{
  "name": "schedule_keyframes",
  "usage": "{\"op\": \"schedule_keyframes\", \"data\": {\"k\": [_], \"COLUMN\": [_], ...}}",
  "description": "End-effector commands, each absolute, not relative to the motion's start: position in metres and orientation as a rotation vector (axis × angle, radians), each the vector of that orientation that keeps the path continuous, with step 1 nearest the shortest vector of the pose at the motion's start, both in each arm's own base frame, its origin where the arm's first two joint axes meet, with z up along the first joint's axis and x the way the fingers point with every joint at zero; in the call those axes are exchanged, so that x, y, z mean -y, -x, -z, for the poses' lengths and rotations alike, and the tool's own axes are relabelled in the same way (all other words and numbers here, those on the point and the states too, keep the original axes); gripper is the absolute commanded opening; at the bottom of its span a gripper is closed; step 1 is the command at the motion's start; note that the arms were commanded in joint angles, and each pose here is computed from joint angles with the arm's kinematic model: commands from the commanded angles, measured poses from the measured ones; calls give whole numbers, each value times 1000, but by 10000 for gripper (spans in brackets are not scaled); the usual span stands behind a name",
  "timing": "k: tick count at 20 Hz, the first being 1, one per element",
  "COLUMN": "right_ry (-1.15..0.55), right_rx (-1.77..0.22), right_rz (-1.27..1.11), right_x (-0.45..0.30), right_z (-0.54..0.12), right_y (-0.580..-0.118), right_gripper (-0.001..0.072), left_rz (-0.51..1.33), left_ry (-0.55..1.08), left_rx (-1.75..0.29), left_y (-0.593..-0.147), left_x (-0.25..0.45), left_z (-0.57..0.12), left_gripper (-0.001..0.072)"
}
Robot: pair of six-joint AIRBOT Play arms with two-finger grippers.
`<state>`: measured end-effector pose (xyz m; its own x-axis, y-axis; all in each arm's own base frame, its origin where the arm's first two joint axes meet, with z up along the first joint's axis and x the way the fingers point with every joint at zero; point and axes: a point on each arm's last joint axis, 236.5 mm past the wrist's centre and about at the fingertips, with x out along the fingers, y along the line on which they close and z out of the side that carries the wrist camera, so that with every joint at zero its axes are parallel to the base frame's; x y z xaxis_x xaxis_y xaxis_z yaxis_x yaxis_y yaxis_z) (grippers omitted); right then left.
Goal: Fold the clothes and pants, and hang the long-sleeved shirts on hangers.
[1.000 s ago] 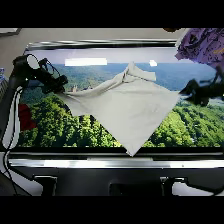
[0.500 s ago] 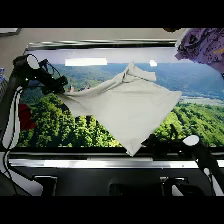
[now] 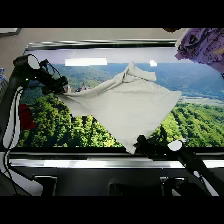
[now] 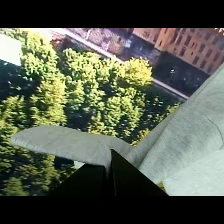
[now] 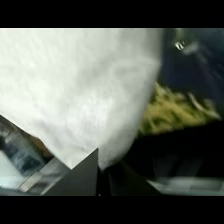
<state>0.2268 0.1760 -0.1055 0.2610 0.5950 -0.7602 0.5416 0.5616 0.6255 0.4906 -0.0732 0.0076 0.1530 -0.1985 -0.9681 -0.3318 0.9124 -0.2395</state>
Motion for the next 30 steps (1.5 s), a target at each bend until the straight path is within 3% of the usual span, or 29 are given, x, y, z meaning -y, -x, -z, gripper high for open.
{"op": "schedule_keyframes", "data": {"k": [1,4,7,10,15,19,22,26,30], "right_ry": [-1051,-935,-782,-566,-266,-231,-229,-322,-447], "right_rx": [-1220,-984,-678,-416,-170,-51,-38,-232,-571], "right_rz": [-141,-232,-325,-402,-423,-353,-329,-283,-243], "right_x": [-178,-138,-91,-73,-84,-80,-76,-61,-44], "right_z": [64,-43,-209,-364,-495,-526,-528,-477,-364], "right_y": [-282,-365,-413,-390,-289,-234,-225,-277,-371], "right_gripper": [31,30,31,31,31,31,31,31,32], "left_rz": [-72,-22,-36,-10,8,8,-11,-49,-81], "left_ry": [423,370,359,380,346,343,350,339,276], "left_rx": [-1407,-1256,-885,-495,-17,148,118,-105,-442], "left_y": [-494,-513,-530,-490,-322,-226,-215,-288,-417], "left_x": [73,65,37,16,-1,-4,-7,-9,-12], "left_z": [-14,-68,-187,-337,-518,-561,-553,-488,-365], "left_gripper": [18,17,16,16,15,16,15,15,15]}}
